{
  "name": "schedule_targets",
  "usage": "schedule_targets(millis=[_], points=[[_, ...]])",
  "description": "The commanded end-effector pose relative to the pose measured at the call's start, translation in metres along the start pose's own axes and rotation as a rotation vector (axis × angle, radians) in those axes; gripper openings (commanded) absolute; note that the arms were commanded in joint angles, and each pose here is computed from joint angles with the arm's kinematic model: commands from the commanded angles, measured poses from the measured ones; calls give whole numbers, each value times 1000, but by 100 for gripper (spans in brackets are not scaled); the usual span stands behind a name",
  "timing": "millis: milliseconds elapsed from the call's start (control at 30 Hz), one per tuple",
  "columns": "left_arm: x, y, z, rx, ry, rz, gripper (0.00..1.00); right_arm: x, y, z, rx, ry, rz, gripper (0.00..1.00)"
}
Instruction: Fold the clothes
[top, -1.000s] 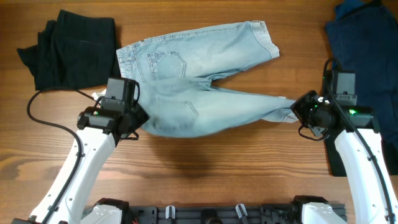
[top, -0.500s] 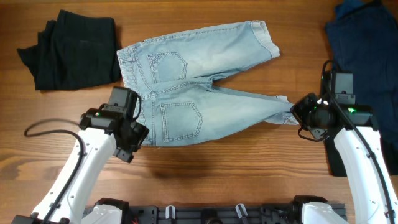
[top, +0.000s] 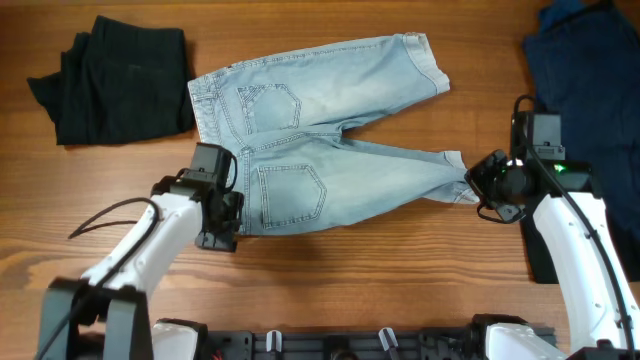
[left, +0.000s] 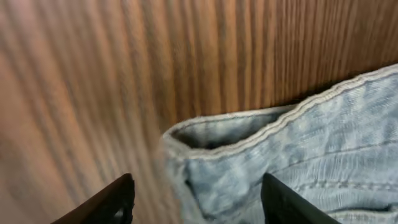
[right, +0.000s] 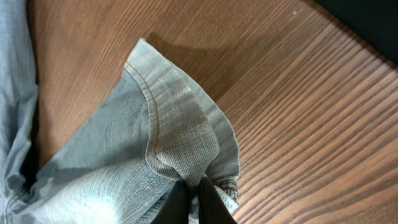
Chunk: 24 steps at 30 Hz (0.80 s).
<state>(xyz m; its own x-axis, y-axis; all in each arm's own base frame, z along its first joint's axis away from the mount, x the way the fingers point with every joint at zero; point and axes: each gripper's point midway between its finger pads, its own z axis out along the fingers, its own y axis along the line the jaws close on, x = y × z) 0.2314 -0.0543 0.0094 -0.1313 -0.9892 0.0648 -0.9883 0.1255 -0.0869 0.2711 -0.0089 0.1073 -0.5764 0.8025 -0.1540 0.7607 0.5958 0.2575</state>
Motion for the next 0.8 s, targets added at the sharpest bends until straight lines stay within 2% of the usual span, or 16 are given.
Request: schedule_targets(millis=[0,67,100,167,200,300,433,633,767], points=[[5,0,18,-35,42,-34,67,-2,-8,4,35,-11,18,4],[4,-6,25,-23,42,-33,68,-3,-7,4,31,-14,17,4],[4,-9,28,-16,42,-31,63,-4,-6,4,26,-18,3,4],[4,-11,29,-8,38,0,29,-4,-5,4,25,-19,-3,4],[3,-11,29,-7,34,33,4,-5,-5,4,23,-21,-20,4],[4,-12,28,2,42,144,4,-4,-6,4,26,-17,-38,4],[26,-19,3,91,149,283,4,4,-8,0,19,12,-71,4],[22,9,-64,187,63,322,4,21,-24,-26,25,23,-105,4],[17,21,-92,272,-3,349,4,28,-28,-50,-31,-13,-138,4]])
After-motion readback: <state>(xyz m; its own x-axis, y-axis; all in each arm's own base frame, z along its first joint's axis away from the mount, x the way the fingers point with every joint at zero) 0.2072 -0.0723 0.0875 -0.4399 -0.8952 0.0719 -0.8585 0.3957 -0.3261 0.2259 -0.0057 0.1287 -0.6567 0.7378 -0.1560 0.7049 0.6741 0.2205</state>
